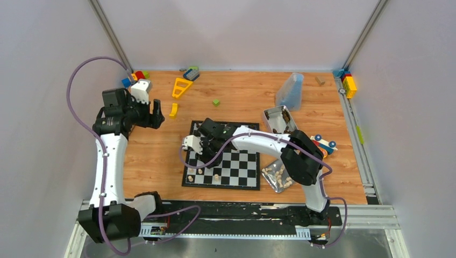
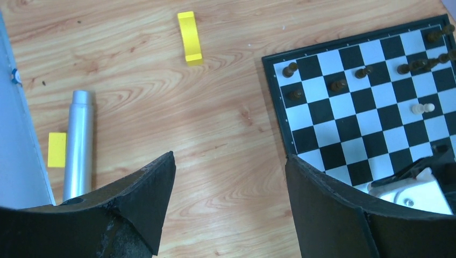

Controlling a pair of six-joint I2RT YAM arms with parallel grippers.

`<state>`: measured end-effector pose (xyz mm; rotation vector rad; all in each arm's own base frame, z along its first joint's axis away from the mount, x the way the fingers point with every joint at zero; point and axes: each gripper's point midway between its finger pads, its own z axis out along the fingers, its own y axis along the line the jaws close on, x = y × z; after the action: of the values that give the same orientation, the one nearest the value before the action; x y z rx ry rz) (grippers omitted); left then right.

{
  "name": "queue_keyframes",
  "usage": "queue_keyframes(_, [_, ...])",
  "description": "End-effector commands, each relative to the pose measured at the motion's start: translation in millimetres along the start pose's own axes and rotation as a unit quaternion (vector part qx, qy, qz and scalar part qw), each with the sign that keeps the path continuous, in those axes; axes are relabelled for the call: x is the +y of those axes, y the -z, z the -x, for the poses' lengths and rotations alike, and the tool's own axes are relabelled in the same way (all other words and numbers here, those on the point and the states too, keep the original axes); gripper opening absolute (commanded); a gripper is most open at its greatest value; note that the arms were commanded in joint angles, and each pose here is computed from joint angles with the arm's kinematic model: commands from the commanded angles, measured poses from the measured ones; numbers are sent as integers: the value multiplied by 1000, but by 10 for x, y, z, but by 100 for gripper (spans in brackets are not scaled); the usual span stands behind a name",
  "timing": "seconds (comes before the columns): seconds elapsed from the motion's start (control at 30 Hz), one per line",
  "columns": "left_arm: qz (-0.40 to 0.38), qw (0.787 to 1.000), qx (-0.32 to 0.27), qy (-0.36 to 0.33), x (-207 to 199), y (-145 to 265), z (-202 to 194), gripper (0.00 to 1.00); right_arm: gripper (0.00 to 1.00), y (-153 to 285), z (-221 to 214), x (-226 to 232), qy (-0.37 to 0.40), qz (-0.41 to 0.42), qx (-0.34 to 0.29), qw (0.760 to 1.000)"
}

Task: Set up the chess pieces on the board
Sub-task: Place the chess piece on the chessboard.

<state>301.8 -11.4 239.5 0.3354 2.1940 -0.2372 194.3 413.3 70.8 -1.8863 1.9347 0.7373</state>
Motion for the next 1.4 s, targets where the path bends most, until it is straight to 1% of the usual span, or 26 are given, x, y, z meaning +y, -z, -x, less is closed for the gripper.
queue_keyframes(0.0, [27, 998, -51, 33, 92, 180, 273, 83, 7, -37, 155, -23, 14, -14, -5, 1000])
queue_keyframes(0.1, [33, 997, -58, 37, 130, 221, 314, 83, 8, -88, 127, 12, 17, -12, 4, 1000])
queue_keyframes(0.53, [19, 998, -52, 37, 99, 176, 270, 84, 8, -171, 84, 113, 29, -11, 20, 999])
queue_keyframes(0.77, [17, 998, -48, 37, 100, 155, 252, 84, 11, -199, 55, 149, 31, -8, 25, 999])
queue_keyframes(0.83, [16, 998, -48, 36, 98, 150, 248, 84, 15, -206, 45, 148, 30, -8, 26, 999])
queue_keyframes(0.93, [15, 998, -49, 34, 95, 153, 250, 84, 24, -211, 27, 116, 29, -17, 31, 999])
queue_keyframes(1.0, [13, 998, -49, 34, 86, 153, 249, 84, 34, -196, 41, 98, 30, -22, 30, 999])
queue_keyframes(1.1, [10, 998, -49, 33, 75, 151, 248, 85, 50, -119, 121, 83, 33, -31, 19, 999])
queue_keyframes(1.17, [9, 998, -49, 31, 75, 152, 250, 85, 57, -5, 214, 60, 34, -40, 4, 999])
queue_keyframes(1.37, [4, 998, -52, 26, 58, 159, 256, 86, 59, 549, 481, -109, 7, -61, -64, 996])
